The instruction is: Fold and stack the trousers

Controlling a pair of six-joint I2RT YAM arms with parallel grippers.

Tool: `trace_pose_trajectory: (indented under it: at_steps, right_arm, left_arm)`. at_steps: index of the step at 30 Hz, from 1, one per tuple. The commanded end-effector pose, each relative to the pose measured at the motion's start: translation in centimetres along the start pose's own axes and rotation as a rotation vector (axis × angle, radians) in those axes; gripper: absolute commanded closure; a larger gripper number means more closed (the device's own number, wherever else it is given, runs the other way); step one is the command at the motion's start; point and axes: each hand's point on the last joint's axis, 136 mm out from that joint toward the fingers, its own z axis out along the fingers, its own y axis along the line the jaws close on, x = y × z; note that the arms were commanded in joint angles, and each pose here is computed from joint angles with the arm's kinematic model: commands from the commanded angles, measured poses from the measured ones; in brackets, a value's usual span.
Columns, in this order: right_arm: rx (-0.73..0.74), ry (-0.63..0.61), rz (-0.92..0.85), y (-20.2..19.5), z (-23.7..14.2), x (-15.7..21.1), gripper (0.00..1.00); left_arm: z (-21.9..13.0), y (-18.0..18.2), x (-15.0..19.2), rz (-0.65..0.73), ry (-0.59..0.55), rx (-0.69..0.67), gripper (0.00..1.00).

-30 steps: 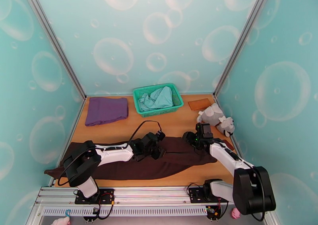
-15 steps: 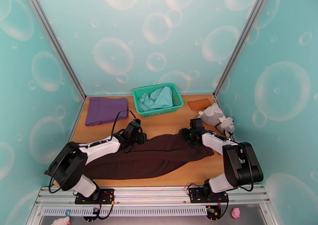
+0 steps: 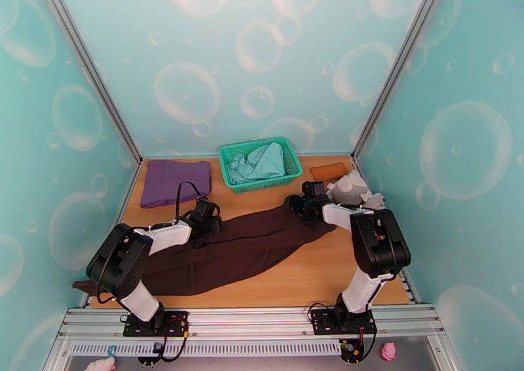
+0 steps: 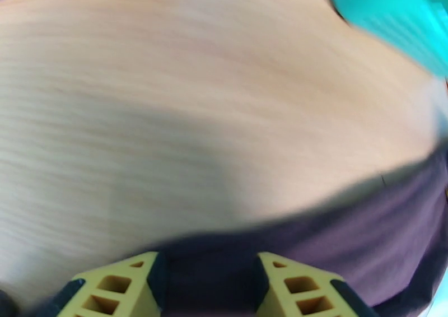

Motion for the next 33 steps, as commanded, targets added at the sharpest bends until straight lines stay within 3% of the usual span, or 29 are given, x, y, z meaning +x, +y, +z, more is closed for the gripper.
trace_pose_trajectory:
  at_steps: [1, 3, 6, 10, 14, 19, 24, 29, 33]
  right_arm:
    - [0.117, -0.04, 0.073, -5.0, -0.2, -1.1, 0.33]
    - [0.136, -0.059, 0.037, -5.2, -0.7, -1.6, 0.33]
    - [0.155, -0.153, -0.084, -3.2, -2.9, -2.8, 0.33]
    - [0.164, -0.276, -0.284, 2.5, -6.6, -3.2, 0.3]
    - [0.017, -0.313, -0.553, 10.6, -8.5, 0.1, 0.28]
    - [-0.238, -0.182, -0.923, 18.9, -7.3, 9.1, 0.28]
    - [-0.28, -0.043, -1.173, 20.8, -3.9, 16.5, 0.28]
    - [-0.28, 0.054, -1.273, 20.4, -1.8, 19.9, 0.28]
    - [-0.189, 0.067, -1.36, 19.4, -0.7, 20.8, 0.27]
  left_arm:
    - [1.3, 4.9, 0.5, 0.025, 0.034, -0.186, 0.52]
    - [1.6, 3.1, -0.5, 0.082, 0.031, -0.119, 0.52]
    - [0.0, -2.5, -2.1, 0.226, 0.011, 0.082, 0.51]
    - [-4.8, -4.8, -3.0, 0.316, -0.098, 0.106, 0.48]
    - [-9.1, -1.1, -3.9, 0.139, -0.176, 0.014, 0.45]
    - [-13.8, 5.4, -4.4, -0.119, -0.274, -0.08, 0.36]
    - [-17.0, 9.8, -3.7, -0.369, -0.363, -0.137, 0.35]
    - [-17.4, 10.0, -2.4, -0.368, -0.303, -0.114, 0.35]
    - [-15.9, 9.9, -0.6, -0.379, -0.234, -0.089, 0.36]
